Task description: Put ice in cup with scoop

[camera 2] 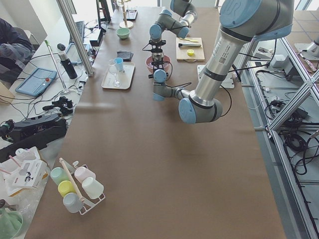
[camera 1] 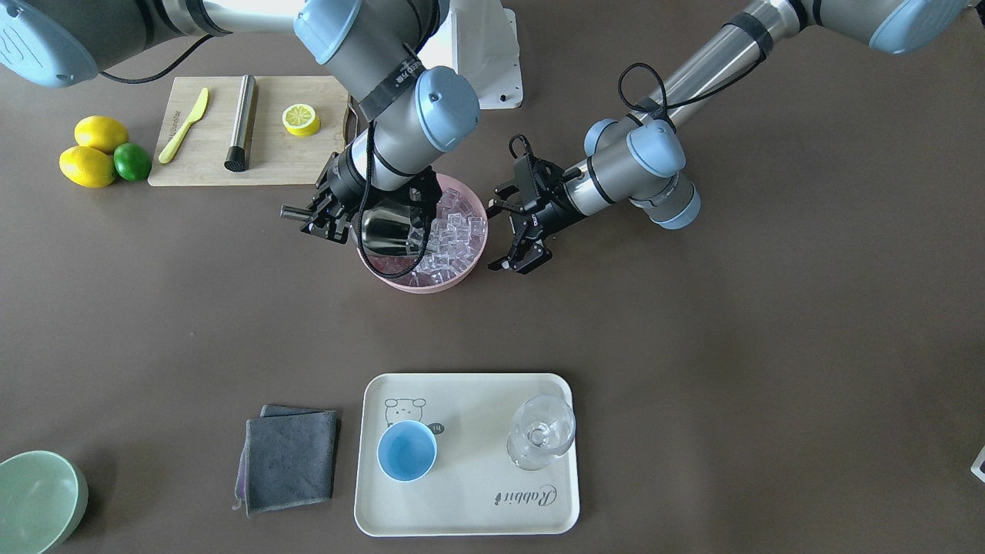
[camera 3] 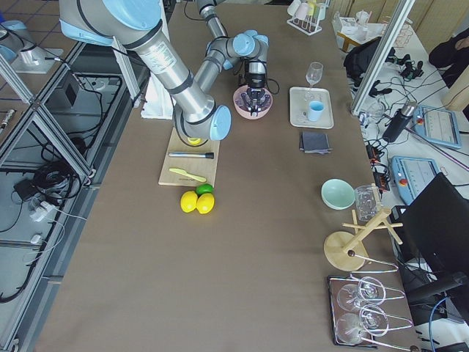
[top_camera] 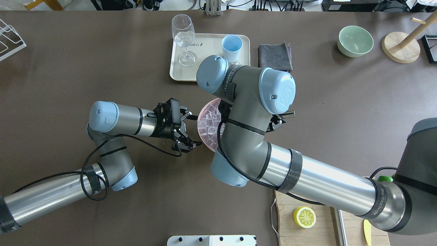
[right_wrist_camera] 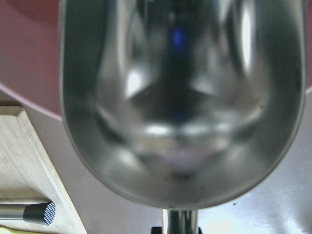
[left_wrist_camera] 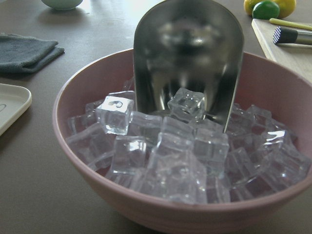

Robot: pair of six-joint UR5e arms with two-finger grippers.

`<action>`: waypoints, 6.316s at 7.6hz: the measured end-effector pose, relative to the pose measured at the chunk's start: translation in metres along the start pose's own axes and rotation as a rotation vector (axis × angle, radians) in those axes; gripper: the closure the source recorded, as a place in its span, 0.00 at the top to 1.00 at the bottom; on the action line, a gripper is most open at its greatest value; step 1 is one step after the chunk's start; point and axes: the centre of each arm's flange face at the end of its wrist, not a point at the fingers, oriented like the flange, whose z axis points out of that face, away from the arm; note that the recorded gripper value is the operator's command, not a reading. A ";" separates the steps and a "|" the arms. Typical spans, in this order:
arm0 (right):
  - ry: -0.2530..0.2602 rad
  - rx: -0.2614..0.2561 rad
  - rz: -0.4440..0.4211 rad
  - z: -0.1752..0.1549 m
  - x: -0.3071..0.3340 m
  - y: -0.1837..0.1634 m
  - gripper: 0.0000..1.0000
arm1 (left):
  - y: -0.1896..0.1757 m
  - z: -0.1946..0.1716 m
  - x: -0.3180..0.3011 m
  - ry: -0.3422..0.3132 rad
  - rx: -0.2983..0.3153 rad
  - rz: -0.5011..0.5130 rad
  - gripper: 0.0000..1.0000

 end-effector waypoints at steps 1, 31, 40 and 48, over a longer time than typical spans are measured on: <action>0.008 0.019 0.015 0.003 0.001 -0.002 0.00 | 0.000 0.001 0.000 -0.002 -0.002 -0.001 0.98; -0.488 0.331 0.885 0.015 0.229 0.174 0.00 | -0.011 -0.058 -0.019 -0.126 -0.331 -0.149 0.98; -0.640 0.018 0.730 -0.035 0.257 0.093 0.00 | 0.084 -0.305 -0.156 -0.594 -0.916 -0.670 0.98; -0.692 -0.100 0.656 -0.036 0.257 0.067 0.00 | 0.233 -0.625 -0.123 -0.644 -0.626 -1.339 0.98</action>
